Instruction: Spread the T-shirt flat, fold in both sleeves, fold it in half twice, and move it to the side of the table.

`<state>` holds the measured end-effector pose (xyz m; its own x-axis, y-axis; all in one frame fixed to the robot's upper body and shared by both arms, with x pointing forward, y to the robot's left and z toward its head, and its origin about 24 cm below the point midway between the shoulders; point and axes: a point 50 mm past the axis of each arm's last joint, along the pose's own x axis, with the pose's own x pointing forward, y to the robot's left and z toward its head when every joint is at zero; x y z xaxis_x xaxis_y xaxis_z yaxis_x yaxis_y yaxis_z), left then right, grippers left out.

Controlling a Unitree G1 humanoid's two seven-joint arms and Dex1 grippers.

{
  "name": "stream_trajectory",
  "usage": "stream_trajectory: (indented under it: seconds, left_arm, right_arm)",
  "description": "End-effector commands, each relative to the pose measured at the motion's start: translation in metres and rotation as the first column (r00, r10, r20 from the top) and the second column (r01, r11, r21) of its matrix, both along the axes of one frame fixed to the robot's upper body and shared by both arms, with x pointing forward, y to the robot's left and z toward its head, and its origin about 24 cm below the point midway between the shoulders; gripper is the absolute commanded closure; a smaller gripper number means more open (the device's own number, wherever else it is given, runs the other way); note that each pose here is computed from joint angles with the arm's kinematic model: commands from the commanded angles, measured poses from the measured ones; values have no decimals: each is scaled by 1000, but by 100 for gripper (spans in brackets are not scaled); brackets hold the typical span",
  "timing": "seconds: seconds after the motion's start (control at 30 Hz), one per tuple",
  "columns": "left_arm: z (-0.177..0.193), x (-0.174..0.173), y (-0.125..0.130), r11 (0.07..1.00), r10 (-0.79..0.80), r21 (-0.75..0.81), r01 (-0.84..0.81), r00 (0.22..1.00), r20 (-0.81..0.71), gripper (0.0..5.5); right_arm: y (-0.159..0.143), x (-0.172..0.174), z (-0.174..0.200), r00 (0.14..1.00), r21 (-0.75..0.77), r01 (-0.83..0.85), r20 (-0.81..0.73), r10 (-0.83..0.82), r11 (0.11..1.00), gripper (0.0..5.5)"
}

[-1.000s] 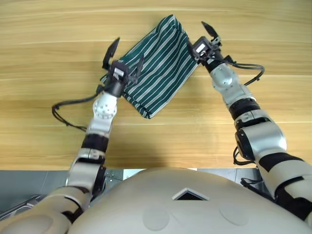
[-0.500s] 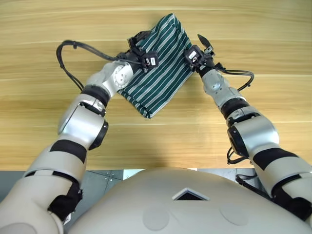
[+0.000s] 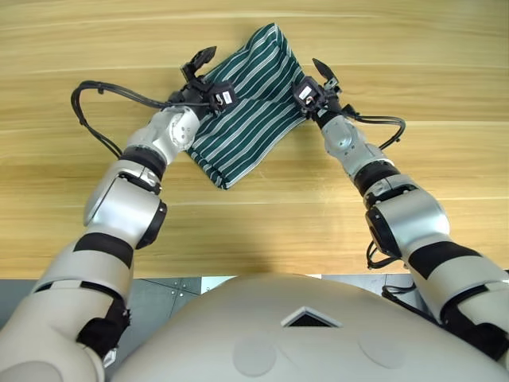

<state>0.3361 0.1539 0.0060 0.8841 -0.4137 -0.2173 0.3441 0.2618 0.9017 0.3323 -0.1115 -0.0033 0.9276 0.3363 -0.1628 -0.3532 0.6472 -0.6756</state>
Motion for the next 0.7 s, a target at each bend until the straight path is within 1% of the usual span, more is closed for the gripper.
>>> stream_trajectory:
  seconds: [0.03,0.1,0.17,0.2,0.23,0.27,0.3,0.33,0.4,0.43,0.47,0.57,0.63,0.7]
  left_arm:
    - [-20,-17,8,1000,14,3,-14,999,-53,141]
    - [-16,-16,6,999,15,-30,-15,1000,-24,141]
    - [-11,-15,1,996,12,-94,-11,1000,14,141]
    - [-7,-14,-1,991,15,-133,-9,999,41,141]
    - [-4,-13,-2,986,19,-166,-8,998,67,141]
    - [1,-12,-3,980,22,-199,-2,995,99,141]
    - [7,-12,-5,971,17,-238,17,990,139,141]
    - [14,-12,-7,958,8,-284,42,985,172,141]
    - [36,-13,-11,914,0,-388,117,957,288,141]
    - [48,-13,-11,887,13,-438,147,940,342,141]
    - [61,-14,-9,858,33,-482,178,917,397,141]
    - [88,-16,0,780,114,-585,222,869,482,141]
    - [100,-15,8,737,171,-638,223,851,496,141]
    - [105,-12,16,734,210,-648,203,839,501,141]
  right_arm:
    - [-7,-1,2,999,16,11,43,-12,1000,226]
    - [-4,2,21,985,137,-11,171,-13,991,226]
    - [-3,3,53,935,318,-53,349,-65,947,226]
    - [-1,-1,70,897,389,-117,436,-70,914,226]
    - [3,-9,83,863,412,-191,503,-48,891,226]
    - [10,-22,89,840,367,-274,542,35,889,226]
    - [19,-39,83,826,262,-357,536,173,897,226]
    - [26,-54,73,820,167,-413,496,286,895,226]
    - [33,-86,35,811,-35,-508,316,491,861,226]
    - [33,-98,18,803,-119,-538,228,551,834,226]
    - [33,-108,3,784,-216,-569,146,603,793,226]
    - [33,-121,-15,729,-413,-614,29,684,672,226]
    - [32,-122,-21,700,-490,-632,-26,714,601,226]
    - [25,-120,-25,692,-536,-634,-73,718,557,226]
